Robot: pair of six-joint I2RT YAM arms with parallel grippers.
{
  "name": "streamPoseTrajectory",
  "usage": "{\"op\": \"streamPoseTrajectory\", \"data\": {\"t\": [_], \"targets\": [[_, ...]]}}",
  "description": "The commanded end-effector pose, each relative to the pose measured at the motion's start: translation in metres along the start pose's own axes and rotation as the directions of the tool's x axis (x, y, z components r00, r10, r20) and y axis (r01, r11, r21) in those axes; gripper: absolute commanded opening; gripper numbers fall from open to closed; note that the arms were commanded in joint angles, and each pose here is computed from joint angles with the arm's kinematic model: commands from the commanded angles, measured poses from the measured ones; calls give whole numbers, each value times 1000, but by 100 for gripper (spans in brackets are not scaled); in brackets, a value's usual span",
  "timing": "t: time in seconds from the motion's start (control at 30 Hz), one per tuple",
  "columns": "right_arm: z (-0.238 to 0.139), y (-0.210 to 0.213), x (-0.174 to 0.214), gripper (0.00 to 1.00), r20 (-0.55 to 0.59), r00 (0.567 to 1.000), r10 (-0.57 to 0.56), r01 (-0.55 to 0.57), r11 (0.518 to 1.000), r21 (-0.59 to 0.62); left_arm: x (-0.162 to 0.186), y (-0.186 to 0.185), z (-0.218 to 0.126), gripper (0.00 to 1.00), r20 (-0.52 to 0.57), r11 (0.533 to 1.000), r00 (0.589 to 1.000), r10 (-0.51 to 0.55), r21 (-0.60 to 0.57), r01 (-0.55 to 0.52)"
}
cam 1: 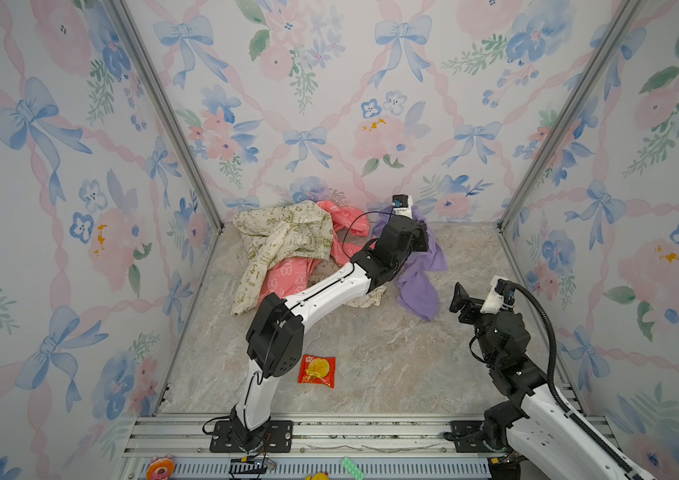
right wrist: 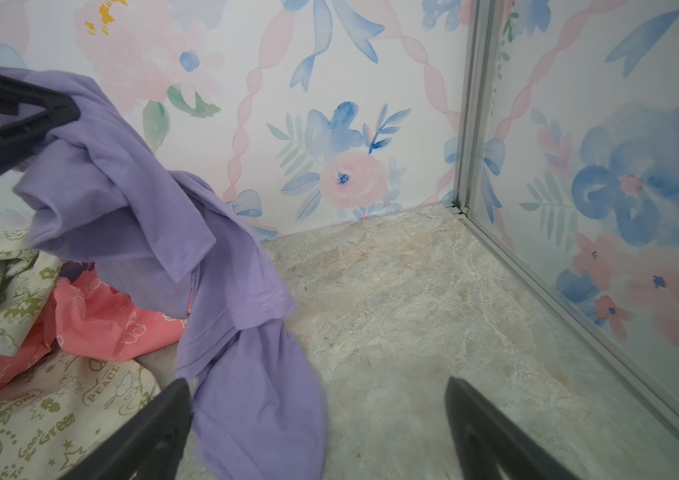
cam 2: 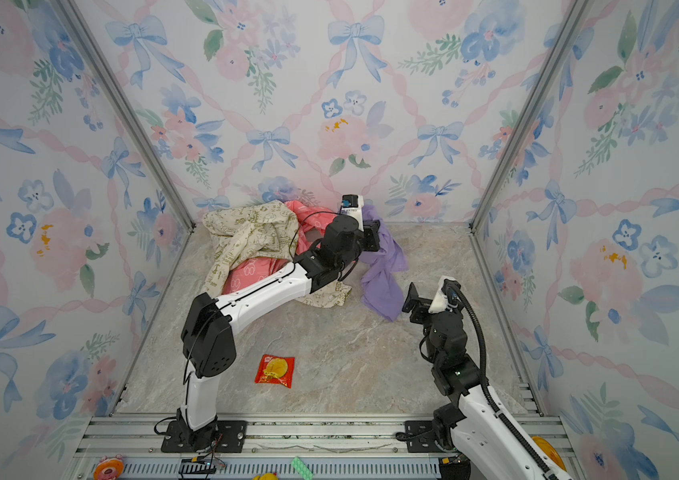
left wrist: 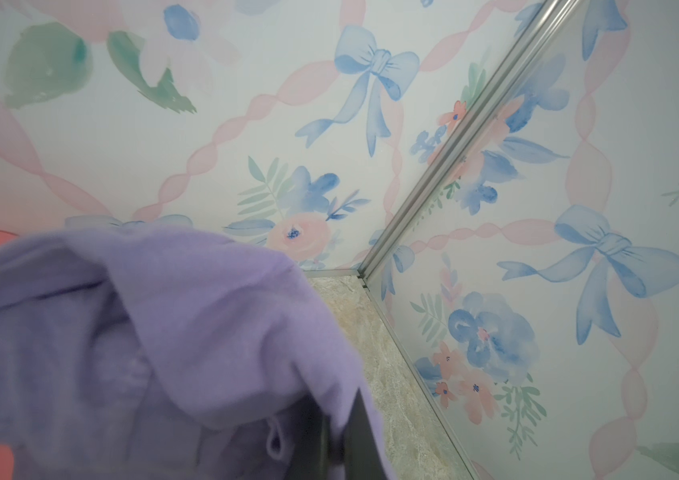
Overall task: Pick out a specific cloth from the pile
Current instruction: 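Carry the purple cloth with the left gripper toward the right arm, then drop the purple cloth on the open table and withdraw the left gripper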
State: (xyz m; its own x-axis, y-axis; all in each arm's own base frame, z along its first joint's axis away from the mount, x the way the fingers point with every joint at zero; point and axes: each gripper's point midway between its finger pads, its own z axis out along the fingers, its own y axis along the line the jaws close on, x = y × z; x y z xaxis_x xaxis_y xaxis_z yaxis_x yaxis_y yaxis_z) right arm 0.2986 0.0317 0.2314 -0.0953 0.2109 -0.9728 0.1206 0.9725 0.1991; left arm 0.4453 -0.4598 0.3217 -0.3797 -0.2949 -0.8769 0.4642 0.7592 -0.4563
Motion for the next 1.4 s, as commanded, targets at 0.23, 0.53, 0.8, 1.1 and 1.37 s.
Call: {"op": "streamPoseTrajectory", "data": {"t": [0.23, 0.53, 0.8, 1.1, 1.37], "targets": [[-16, -63, 6, 97, 55, 990, 129, -139, 951, 277, 135, -31, 71, 11, -198, 992, 979, -40, 107, 62], [-17, -73, 10, 97, 67, 983, 173, -185, 933, 308, 128, -12, 58, 63, -205, 999, 978, 35, 34, -28], [-14, -71, 13, 97, 51, 983, 174, -181, 935, 303, 74, 23, 4, 80, -156, 994, 986, 65, -75, -78], [1, -49, 18, 97, -25, 992, 127, -119, 972, 204, 47, 63, -96, 94, 7, 987, 995, 104, -127, -102], [21, -28, 32, 97, -125, 990, 57, -42, 992, 119, 36, 96, -171, 98, 68, 949, 960, 272, -182, -256]]}}
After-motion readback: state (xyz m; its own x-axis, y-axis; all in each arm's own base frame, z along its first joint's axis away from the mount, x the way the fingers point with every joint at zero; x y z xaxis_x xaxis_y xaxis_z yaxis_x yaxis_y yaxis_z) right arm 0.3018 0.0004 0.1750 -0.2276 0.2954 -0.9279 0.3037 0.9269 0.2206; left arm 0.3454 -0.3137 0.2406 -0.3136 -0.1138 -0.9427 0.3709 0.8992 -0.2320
